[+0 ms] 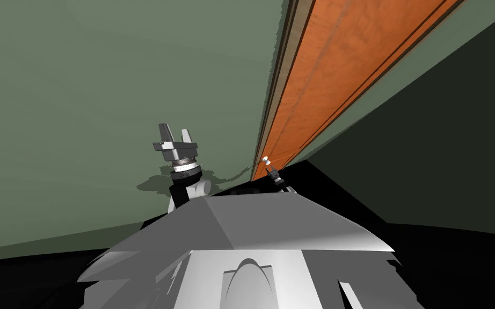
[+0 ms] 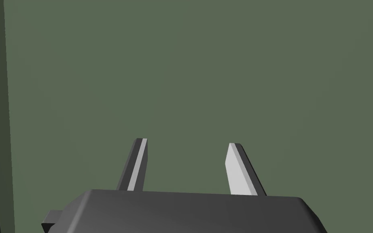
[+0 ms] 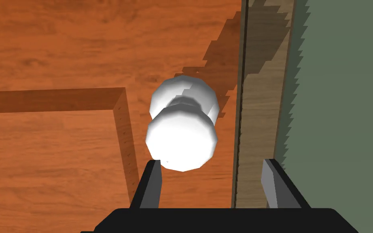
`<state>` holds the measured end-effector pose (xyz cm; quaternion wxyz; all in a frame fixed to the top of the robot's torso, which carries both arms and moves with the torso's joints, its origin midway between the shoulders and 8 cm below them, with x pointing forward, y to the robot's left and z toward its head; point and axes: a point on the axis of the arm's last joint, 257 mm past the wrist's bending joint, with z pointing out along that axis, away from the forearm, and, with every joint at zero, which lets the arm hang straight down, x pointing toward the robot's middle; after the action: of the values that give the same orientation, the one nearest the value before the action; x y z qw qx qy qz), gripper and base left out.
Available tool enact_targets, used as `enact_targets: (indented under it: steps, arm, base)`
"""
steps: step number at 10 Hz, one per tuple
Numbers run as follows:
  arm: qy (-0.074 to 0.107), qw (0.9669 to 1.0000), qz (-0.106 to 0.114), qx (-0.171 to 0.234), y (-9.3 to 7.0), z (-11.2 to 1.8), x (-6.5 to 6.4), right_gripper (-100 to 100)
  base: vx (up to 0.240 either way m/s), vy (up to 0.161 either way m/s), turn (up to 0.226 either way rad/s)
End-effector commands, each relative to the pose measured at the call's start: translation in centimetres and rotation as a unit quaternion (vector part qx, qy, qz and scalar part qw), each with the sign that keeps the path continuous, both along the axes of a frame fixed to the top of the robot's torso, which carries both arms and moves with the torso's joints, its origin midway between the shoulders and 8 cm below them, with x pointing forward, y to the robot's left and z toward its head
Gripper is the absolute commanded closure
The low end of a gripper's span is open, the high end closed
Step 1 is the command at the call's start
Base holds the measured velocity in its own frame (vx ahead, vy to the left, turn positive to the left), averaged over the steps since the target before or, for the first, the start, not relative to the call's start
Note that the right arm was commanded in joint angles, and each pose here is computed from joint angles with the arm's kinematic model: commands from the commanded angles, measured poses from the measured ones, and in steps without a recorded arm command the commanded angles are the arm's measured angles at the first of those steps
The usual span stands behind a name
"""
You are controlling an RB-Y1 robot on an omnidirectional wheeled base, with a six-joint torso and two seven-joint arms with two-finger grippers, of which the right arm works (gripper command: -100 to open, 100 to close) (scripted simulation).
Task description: Pull the door open
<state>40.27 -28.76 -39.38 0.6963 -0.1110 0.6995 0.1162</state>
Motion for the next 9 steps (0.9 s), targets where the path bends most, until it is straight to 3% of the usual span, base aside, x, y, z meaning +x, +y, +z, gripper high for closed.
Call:
enact_targets:
  steps: [1,4,5,6,8,9]
  arm:
    - [-0.001,1.0,-0.008,-0.001,-1.2,0.0,-0.4,-100]
    - [-0.003,0.9998,-0.021,-0.003,-3.3,0.2,-0.8,-100]
    - [-0.002,0.9998,-0.018,-0.003,-2.7,0.0,-0.7,-100]
    - [-0.002,0.9993,-0.037,-0.003,-4.6,0.0,-1.1,-100]
    - [-0.003,0.9987,-0.05,-0.003,-5.9,0.0,-1.5,-100]
    - [-0.004,0.9979,-0.064,-0.003,-7.3,0.0,-1.9,-100]
  base:
    - [-0.171,0.007,0.111]
    - [-0.176,-0.063,0.087]
    - [-0.096,-0.042,0.025]
    - [0.065,0.042,0.216]
    - [0.171,0.045,0.21]
    - [0.184,0.046,0.276]
